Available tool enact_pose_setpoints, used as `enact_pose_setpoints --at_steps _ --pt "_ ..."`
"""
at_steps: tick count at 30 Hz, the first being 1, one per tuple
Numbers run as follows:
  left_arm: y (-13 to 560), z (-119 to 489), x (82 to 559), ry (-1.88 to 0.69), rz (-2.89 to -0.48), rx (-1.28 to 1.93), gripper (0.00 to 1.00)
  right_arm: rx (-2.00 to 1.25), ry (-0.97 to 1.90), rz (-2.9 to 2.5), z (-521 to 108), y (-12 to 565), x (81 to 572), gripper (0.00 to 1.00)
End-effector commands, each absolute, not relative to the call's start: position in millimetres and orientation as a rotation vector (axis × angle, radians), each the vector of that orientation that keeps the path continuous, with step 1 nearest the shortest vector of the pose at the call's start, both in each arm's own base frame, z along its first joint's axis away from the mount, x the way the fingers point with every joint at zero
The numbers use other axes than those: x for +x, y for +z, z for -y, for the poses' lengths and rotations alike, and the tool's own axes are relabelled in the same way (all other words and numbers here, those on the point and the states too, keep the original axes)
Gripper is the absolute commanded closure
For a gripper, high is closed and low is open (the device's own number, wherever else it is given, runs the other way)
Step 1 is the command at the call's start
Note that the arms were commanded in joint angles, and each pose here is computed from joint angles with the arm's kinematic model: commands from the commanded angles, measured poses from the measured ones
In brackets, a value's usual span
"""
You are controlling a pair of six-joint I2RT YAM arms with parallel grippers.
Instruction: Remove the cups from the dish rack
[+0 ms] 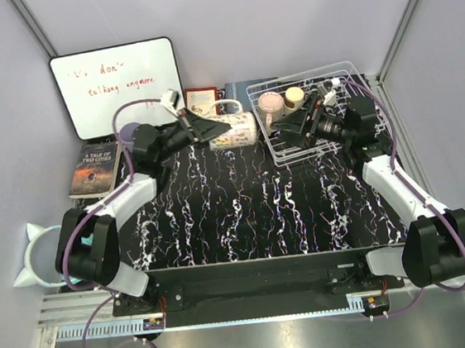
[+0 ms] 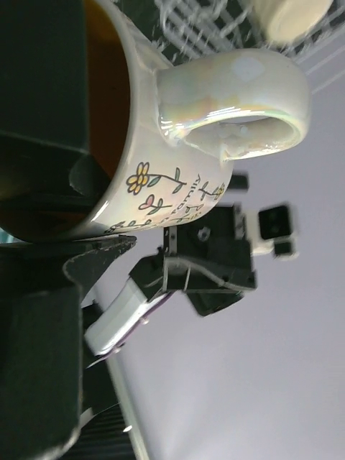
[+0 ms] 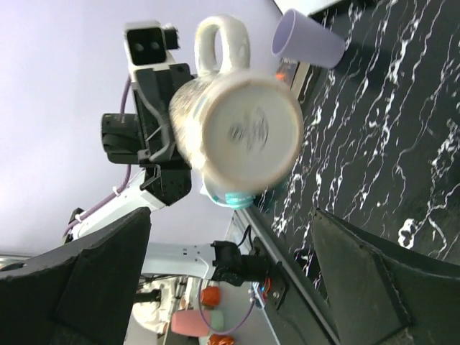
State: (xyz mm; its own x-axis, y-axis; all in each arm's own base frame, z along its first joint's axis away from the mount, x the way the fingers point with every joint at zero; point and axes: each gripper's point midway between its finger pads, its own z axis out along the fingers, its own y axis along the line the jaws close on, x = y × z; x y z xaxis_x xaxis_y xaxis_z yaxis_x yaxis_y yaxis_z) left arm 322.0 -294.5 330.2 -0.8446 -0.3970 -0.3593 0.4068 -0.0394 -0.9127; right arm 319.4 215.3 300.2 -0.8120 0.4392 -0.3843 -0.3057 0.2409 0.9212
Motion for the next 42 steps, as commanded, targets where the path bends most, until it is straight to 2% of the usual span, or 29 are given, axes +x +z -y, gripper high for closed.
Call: enact_pose_setpoints --at_steps 1,5,6,7,8,9,10,13,19,25,32,42 --pt "373.1 255.8 319.9 -1.804 -1.53 0.053 1.0 0.039 1.567 -1.813 -209.0 335.3 322.2 0.0" --pt "373.8 231.9 328.7 -1.576 -1.591 0.011 1.0 0.093 1.496 -1.867 -205.1 323.1 331.0 0.0" --pt "339.3 227.0 333.5 -1.493 -1.784 -0.102 1.0 0.09 1.431 -1.864 -202.1 322.9 338.1 0.0" --pt "353.1 216.1 345.3 -1.358 -1.783 -0.138 1.0 0.131 1.393 -1.933 -201.3 308.4 338.8 0.0" --pt "345.0 209.6 348.4 -1.206 -1.818 -0.079 1.0 0.135 1.347 -1.935 -198.9 311.1 343.9 0.0" --pt "310.8 198.0 343.0 -1.084 -1.99 -0.154 1.0 0.17 1.242 -1.972 -191.9 297.2 351.8 0.0" --pt "311.7 179.9 354.3 -0.901 -1.985 -0.166 1.0 0.21 1.175 -2.035 -188.3 283.4 350.7 0.0" --pt "276.3 136.6 356.3 -0.568 -2.128 -0.265 1.0 0.267 0.859 -2.078 -162.4 265.7 361.5 0.0" --pt "218.1 67.5 342.6 -0.041 -2.323 -0.42 1.0 0.319 0.604 -2.171 -140.9 241.6 370.8 0.0" --pt "168.6 46.7 325.0 0.132 -2.408 -0.512 1.0 0.315 0.579 -2.192 -146.9 236.5 370.6 0.0" --pt "137.0 33.4 333.0 0.277 -2.461 -0.553 1.0 0.31 0.574 -2.221 -146.5 223.6 364.0 0.0" --pt "107.0 44.7 369.4 0.134 -2.533 -0.644 1.0 0.306 0.6 -2.252 -151.3 212.6 355.6 0.0"
